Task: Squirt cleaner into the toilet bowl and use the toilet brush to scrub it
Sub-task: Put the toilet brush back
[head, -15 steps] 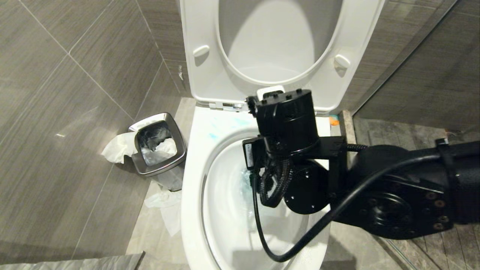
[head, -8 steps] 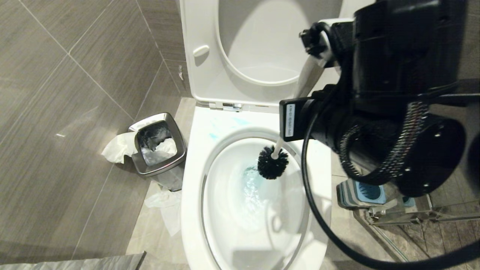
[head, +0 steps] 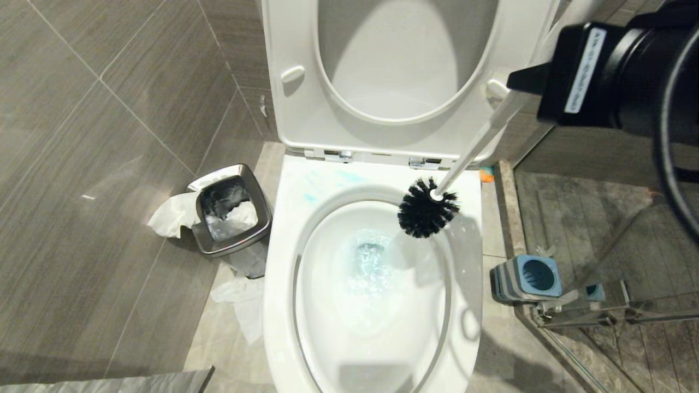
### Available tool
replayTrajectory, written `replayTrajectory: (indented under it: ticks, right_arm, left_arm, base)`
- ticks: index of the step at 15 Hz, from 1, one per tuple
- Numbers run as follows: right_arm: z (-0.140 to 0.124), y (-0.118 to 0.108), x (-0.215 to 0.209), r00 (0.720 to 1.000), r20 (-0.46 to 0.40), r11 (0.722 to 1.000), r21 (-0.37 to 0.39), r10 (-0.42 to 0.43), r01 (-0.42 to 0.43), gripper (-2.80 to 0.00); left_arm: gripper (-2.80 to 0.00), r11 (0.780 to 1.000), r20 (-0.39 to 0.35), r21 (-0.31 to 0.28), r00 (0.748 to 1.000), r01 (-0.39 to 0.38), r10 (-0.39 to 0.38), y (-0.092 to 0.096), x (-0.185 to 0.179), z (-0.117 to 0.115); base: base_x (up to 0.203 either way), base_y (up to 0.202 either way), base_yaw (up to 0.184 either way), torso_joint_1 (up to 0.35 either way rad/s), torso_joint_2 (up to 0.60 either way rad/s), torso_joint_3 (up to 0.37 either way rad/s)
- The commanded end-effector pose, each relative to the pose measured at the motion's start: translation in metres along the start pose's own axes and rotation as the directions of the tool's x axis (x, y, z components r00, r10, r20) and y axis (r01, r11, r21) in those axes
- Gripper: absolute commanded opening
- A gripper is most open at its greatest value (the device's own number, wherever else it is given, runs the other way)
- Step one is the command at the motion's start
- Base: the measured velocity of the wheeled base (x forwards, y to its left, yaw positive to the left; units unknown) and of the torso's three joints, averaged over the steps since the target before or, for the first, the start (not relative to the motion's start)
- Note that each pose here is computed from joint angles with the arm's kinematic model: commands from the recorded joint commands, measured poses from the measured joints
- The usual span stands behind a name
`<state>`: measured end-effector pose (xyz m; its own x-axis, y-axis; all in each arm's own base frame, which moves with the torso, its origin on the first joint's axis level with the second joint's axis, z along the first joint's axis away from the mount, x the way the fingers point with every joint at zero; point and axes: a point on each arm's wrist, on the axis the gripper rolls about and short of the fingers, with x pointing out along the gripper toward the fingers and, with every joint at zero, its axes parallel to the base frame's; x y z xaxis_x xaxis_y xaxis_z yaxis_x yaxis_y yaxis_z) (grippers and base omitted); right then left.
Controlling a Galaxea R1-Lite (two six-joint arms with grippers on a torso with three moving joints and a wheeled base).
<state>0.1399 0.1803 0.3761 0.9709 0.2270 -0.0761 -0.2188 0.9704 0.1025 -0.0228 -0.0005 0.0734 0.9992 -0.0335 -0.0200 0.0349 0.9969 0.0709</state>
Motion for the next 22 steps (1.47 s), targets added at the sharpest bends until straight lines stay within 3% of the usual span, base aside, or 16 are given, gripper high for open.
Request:
replayTrajectory:
  ticks: [1, 5, 10, 14, 19, 22]
  right_arm:
    - [0.021, -0.021, -0.024, 1.000, 0.018, 1.000, 0.019, -0.014, 0.014, -2.80]
    - [0.030, -0.047, -0.028, 0.983, 0.008, 0.983, -0.003, -0.182, 0.183, -2.80]
    - [0.021, -0.084, -0.009, 0.919, -0.025, 0.920, -0.030, -0.392, 0.392, -2.80]
    - [-0.016, -0.103, -0.015, 0.927, -0.126, 0.934, -0.092, -0.354, 0.345, -2.80]
    - [-0.063, -0.142, 0.002, 0.876, -0.171, 0.892, -0.104, -0.452, 0.440, -2.80]
    - [-0.094, -0.161, 0.003, 0.877, -0.194, 0.899, -0.076, -0.439, 0.432, -2.80]
  left_arm:
    - [-2.80, 1.000, 0.000, 0.001, 1.000, 0.000, 0.000, 0.000, 0.000, 0.000]
    - [-2.80, 1.000, 0.000, 0.001, 1.000, 0.000, 0.000, 0.000, 0.000, 0.000]
    - [-2.80, 1.000, 0.000, 0.002, 1.000, 0.002, -0.002, 0.000, 0.000, 0.000]
    - [-2.80, 1.000, 0.000, 0.001, 1.000, 0.001, -0.001, 0.000, 0.000, 0.000]
    - [-2.80, 1.000, 0.000, -0.001, 1.000, 0.000, 0.000, 0.000, 0.000, 0.000]
    - [-2.80, 1.000, 0.000, -0.001, 1.000, 0.000, 0.000, 0.000, 0.000, 0.000]
  base:
    - [0.000, 0.000, 0.000, 0.000, 0.00, 0.000]
    - [0.000, 0.000, 0.000, 0.000, 0.00, 0.000]
    - [0.000, 0.000, 0.000, 0.000, 0.00, 0.000]
    - [0.000, 0.000, 0.000, 0.000, 0.00, 0.000]
    - [0.000, 0.000, 0.000, 0.000, 0.00, 0.000]
    - [0.000, 0.000, 0.000, 0.000, 0.00, 0.000]
